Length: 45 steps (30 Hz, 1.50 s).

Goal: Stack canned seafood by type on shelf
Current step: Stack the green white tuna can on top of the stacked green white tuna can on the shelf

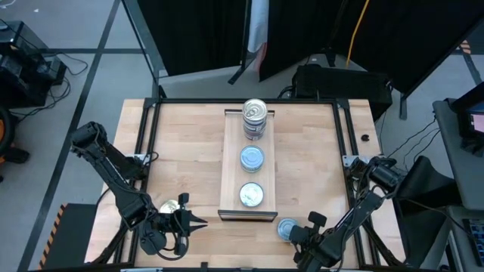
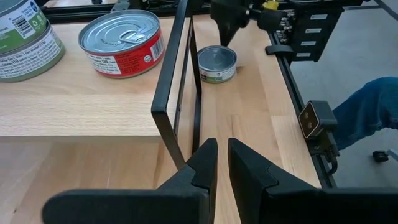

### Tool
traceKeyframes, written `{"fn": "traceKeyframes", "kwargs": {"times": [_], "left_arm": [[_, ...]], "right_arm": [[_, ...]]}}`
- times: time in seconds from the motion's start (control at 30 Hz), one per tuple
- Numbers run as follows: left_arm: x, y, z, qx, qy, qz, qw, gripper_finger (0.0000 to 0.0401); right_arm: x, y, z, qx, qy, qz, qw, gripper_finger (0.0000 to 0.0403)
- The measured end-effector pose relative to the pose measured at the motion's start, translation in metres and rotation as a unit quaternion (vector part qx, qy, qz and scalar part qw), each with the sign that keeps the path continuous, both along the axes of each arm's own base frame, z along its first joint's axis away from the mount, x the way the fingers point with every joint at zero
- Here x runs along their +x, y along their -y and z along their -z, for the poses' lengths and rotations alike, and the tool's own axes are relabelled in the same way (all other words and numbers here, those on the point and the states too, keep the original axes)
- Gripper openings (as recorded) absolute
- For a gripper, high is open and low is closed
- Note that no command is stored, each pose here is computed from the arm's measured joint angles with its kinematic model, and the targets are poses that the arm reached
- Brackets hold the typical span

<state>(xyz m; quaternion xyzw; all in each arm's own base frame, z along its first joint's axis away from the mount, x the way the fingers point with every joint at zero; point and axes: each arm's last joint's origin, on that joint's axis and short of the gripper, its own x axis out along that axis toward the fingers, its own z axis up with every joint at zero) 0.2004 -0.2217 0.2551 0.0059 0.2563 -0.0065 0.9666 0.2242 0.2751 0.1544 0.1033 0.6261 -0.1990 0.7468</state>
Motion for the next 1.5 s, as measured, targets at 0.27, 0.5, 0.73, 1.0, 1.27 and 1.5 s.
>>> {"fn": "traceKeyframes", "kwargs": {"times": [0.27,0.5,0.73,1.0,1.27,1.5], "left_arm": [[0.000,0.000,0.000,-0.001,0.000,0.000,1.000,0.0042],[0.000,0.000,0.000,-0.002,-0.001,0.001,1.000,0.0042],[0.000,0.000,0.000,-0.002,-0.001,0.001,1.000,0.0042],[0.000,0.000,0.000,-0.002,-0.001,0.001,1.000,0.0042],[0.000,0.000,0.000,-0.002,-0.001,0.000,1.000,0.0042],[0.000,0.000,0.000,-0.003,-0.001,0.000,1.000,0.0042]], "right_arm": [[-0.005,-0.002,-0.015,0.021,0.013,-0.003,1.000,0.0000],[0.000,0.001,-0.022,0.024,0.047,0.004,0.999,0.0000],[0.009,0.002,-0.015,0.026,0.042,0.000,0.999,0.0000],[0.009,0.002,-0.014,0.028,0.038,0.004,0.999,0.0000],[0.009,0.001,-0.012,0.027,0.038,0.012,0.999,0.0000],[0.009,0.000,-0.005,0.017,0.032,0.014,0.999,0.0000]]}}
